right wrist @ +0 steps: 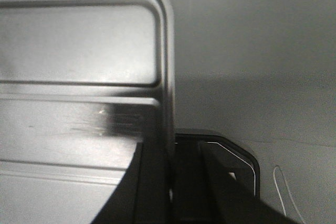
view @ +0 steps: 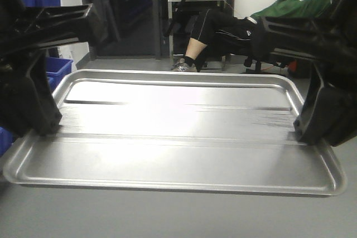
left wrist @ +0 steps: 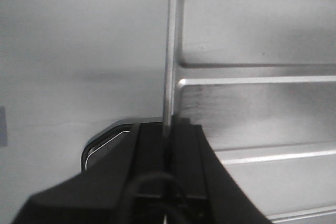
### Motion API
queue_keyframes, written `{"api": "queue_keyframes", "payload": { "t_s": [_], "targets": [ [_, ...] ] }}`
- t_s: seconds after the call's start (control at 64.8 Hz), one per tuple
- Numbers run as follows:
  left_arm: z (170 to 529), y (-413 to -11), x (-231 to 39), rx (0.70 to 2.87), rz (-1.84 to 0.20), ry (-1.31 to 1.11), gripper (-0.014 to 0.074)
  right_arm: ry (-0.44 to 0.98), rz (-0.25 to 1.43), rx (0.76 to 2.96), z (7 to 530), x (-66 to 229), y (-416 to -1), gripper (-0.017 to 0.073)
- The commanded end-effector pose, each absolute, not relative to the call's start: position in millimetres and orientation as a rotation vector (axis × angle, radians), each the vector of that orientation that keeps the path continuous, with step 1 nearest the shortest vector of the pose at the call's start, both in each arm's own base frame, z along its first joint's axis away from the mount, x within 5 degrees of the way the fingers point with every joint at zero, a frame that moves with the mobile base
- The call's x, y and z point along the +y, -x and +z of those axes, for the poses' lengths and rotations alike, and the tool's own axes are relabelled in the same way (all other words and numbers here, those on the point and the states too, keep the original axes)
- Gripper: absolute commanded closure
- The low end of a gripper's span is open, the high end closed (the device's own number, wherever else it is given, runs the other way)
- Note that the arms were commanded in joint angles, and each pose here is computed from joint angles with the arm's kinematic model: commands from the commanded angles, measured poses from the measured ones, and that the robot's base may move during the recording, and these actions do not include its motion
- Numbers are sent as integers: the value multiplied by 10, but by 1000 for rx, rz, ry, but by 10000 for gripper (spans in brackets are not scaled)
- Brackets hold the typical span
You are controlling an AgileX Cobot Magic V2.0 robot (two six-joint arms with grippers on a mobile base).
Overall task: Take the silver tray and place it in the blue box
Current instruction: 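Hold the tray level in both grippers while the base turns away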
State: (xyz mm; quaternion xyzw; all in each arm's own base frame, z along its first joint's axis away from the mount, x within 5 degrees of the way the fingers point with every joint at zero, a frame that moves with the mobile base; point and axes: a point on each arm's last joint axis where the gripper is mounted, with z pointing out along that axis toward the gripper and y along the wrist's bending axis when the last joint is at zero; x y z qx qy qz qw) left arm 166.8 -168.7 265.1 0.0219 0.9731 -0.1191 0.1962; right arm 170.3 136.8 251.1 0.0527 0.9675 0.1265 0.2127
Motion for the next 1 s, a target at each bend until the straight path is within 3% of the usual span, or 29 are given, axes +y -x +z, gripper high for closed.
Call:
{"api": "queue_keyframes", "payload": {
  "t_s": [0.0,0.988],
  "targets": [
    [2757,-1667,-1623,2689,-281,-94,698,-106,294,2642,2613,1303,-1717,496],
    [2757,-1668,-1624,2688,-283,-95,698,-107,289,2646,2611,1300,-1715,496]
  ]
}}
